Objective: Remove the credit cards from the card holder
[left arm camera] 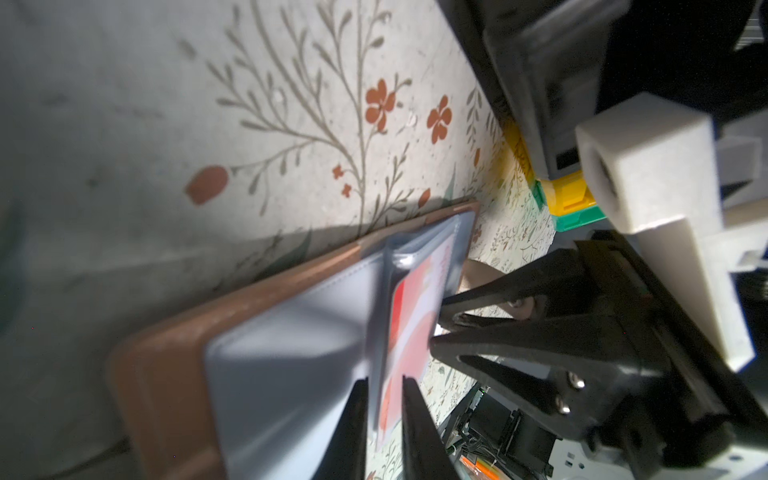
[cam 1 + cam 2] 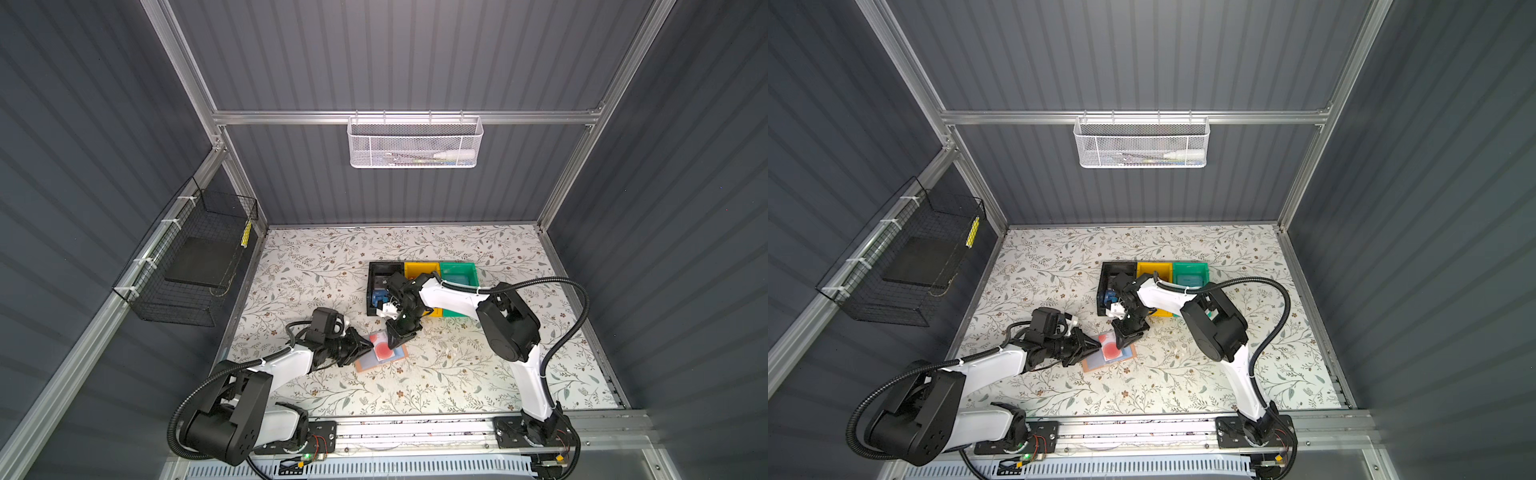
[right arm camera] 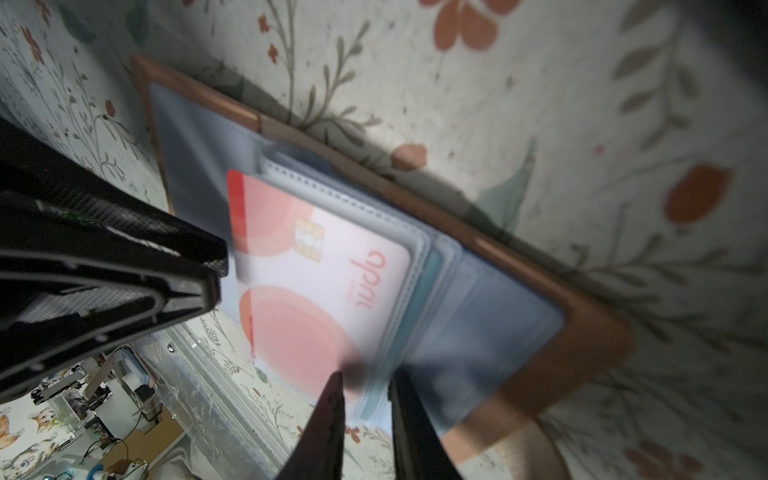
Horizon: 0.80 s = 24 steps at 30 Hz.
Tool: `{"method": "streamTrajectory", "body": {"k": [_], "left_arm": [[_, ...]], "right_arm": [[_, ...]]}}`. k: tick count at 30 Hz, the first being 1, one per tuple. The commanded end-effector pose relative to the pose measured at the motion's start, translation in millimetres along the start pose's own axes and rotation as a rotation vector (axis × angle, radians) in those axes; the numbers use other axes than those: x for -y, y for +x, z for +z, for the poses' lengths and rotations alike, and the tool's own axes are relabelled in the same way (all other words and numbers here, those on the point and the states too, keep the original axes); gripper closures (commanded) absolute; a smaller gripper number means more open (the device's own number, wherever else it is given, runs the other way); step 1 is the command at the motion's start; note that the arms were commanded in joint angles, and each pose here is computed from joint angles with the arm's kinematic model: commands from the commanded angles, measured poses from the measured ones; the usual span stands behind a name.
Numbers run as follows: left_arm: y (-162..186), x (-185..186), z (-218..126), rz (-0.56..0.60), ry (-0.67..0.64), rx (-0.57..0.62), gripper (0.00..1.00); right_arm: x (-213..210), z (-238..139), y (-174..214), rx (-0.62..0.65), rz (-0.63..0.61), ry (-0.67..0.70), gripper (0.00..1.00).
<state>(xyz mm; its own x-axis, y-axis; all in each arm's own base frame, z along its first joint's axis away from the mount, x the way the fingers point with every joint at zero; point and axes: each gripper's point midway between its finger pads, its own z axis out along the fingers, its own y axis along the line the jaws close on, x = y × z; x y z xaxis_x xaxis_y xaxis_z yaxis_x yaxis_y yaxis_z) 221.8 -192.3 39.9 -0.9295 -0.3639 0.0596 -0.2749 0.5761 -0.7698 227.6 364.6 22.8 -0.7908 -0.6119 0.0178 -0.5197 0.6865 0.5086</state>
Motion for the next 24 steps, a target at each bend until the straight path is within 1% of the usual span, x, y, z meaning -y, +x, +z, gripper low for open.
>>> {"method": "streamTrajectory", "body": {"k": [1, 8, 12, 24], "left_arm": [[0.3, -2.9, 1.1, -0.001, -0.004, 0.006, 0.83], [-1.4, -4.5, 6.6, -0.008, 0.006, 0.005, 0.85], [0.5, -6.5, 8.6, -0.011, 0.004, -0.003, 0.88], [-1.6, -1.4, 7.7, 0.000, 0.015, 0.005, 0.88]], "right_arm": [[18.3, 11.7, 15.6, -0.053, 0.029, 0.056, 0.76], [17.9, 12.0, 15.1, -0.053, 0.030, 0.053, 0.76], [18.1, 12.6, 16.0, -0.056, 0.031, 0.052, 0.76], [18.7, 13.8, 16.5, -0.059, 0.035, 0.051, 0.76]]}}
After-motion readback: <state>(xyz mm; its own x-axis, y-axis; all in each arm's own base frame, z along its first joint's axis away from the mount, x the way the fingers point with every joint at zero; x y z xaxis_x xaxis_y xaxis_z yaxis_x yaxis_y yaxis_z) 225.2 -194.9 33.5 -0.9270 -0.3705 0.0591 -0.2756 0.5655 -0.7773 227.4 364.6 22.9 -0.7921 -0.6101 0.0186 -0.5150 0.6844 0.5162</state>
